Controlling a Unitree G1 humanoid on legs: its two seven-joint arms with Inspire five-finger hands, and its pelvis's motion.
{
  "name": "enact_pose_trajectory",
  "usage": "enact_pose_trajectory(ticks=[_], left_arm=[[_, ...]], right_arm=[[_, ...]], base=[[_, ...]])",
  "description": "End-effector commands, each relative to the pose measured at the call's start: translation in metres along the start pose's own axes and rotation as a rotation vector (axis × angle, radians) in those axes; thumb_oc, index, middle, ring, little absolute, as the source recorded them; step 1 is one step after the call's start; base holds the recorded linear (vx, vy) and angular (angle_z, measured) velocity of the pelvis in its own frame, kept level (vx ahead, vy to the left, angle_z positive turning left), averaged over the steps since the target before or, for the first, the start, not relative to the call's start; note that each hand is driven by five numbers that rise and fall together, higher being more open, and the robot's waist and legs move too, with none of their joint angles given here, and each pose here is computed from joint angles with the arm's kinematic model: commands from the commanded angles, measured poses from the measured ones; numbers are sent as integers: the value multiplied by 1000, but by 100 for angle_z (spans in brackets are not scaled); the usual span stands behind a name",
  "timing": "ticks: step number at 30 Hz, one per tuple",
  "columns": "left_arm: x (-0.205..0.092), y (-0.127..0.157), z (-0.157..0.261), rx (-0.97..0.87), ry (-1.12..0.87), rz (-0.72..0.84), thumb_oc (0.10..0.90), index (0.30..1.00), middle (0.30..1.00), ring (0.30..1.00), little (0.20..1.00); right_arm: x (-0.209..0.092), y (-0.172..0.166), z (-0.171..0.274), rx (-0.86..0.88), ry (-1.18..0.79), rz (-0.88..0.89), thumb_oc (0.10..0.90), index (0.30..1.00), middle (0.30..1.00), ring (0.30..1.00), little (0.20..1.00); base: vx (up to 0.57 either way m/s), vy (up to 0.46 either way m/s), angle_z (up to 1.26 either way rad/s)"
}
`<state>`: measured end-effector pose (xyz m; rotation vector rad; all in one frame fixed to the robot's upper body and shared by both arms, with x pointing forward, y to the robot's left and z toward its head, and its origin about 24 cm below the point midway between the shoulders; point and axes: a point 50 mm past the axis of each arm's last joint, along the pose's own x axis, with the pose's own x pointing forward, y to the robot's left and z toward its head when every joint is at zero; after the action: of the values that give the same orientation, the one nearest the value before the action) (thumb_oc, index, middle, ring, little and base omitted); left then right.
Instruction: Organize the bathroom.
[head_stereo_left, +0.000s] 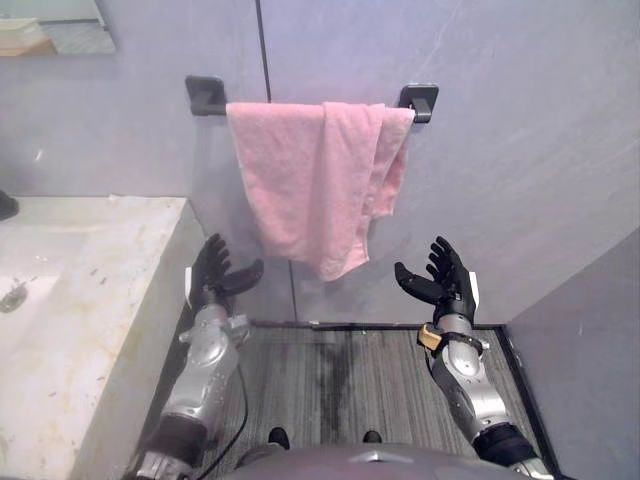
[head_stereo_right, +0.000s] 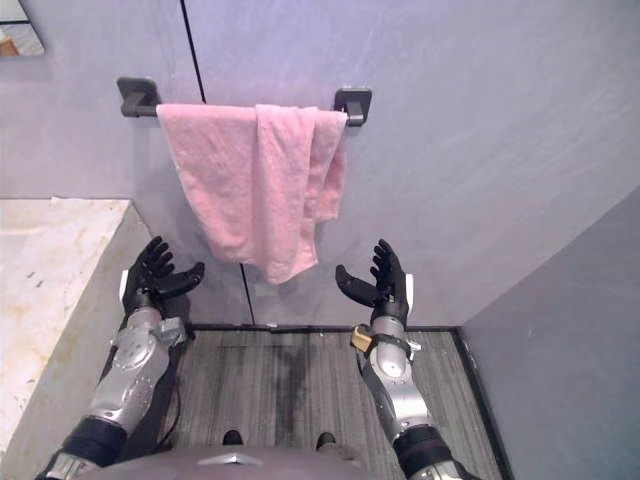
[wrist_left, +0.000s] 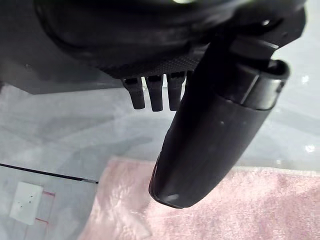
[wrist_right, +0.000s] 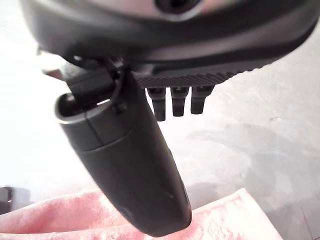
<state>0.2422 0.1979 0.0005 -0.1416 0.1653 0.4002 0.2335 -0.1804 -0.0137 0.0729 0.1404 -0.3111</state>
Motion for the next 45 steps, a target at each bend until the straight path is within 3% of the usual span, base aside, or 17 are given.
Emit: enact_pose_trajectory(ticks=[1, 4, 7, 9, 14, 18, 22, 29, 36, 39, 45], left_arm=[[26, -19, 47, -37, -220, -17, 800, 900, 900, 900, 900], [25, -18, 10, 20, -25, -41, 800, 900, 900, 900, 900], [5, -9, -38, 102, 184, -110, 800, 900, 900, 900, 900], [-17, 2, -76, 201, 351, -177, 800, 900, 900, 900, 900], [-53, 24, -133, 278, 663, -289, 800, 900, 900, 900, 900], [-90, 45, -172, 454, 956, -436, 800, 900, 900, 900, 900], [-102, 76, -182, 614, 1019, -350, 800, 900, 900, 900, 900], [-125, 109, -188, 525, 1137, -126, 800, 900, 900, 900, 900], [-123, 103, -189, 487, 1114, -105, 800, 900, 900, 900, 900], [-116, 103, -186, 515, 1107, -125, 800, 900, 900, 900, 900], [-119, 98, -189, 532, 1114, -146, 800, 900, 900, 900, 900]], right_arm=[[27, 13, 49, 52, -224, -3, 800, 900, 900, 900, 900], [25, 5, 18, 28, -51, -89, 800, 900, 900, 900, 900], [11, -8, -20, -36, 132, -147, 800, 900, 900, 900, 900], [-6, -24, -56, -172, 299, -167, 800, 900, 900, 900, 900], [-39, -56, -112, -305, 589, -145, 800, 900, 900, 900, 900], [-72, -76, -147, -414, 848, -18, 800, 900, 900, 900, 900], [-92, -84, -159, -396, 978, 49, 800, 900, 900, 900, 900], [-106, -84, -166, -409, 1032, 148, 800, 900, 900, 900, 900], [-90, -91, -158, -437, 1016, 167, 800, 900, 900, 900, 900], [-86, -96, -156, -294, 1026, 79, 800, 900, 900, 900, 900], [-79, -94, -152, -311, 993, 121, 800, 900, 900, 900, 900]], base=[[0, 0, 0], [-60, -3, -5], [-78, -7, -2], [-93, -19, -3], [-83, -60, -5], [-98, -118, 2], [-68, -150, -10], [-83, -136, -3], [-326, -11, 12], [-357, 26, 8], [-295, 139, 12]])
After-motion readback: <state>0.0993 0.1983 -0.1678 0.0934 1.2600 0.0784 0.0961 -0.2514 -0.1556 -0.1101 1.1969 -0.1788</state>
